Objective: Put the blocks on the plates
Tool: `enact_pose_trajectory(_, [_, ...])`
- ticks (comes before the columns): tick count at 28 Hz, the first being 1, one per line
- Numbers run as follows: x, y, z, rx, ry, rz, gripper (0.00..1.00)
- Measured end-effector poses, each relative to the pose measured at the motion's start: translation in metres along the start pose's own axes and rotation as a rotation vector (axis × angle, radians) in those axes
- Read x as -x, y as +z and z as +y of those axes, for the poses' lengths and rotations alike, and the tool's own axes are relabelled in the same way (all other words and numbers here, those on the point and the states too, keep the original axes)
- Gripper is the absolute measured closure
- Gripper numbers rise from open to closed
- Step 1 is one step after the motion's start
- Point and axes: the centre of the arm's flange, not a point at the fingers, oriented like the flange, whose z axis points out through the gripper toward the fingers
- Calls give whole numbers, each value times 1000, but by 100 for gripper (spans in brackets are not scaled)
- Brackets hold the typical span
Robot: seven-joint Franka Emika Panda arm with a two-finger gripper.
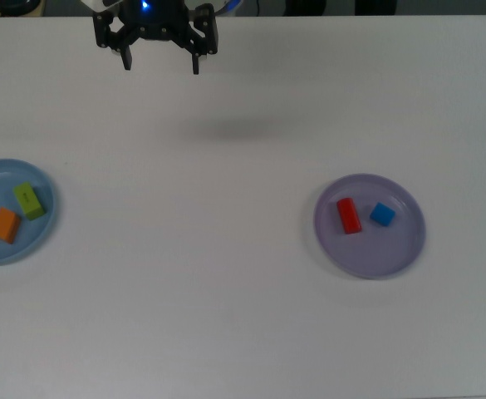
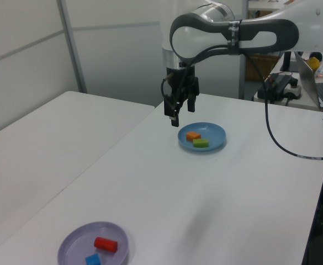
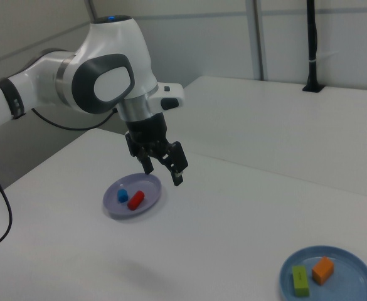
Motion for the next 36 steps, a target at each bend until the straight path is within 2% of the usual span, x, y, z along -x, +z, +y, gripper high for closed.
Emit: enact_pose_trajectory(36, [0, 0, -2, 0, -16, 0, 0])
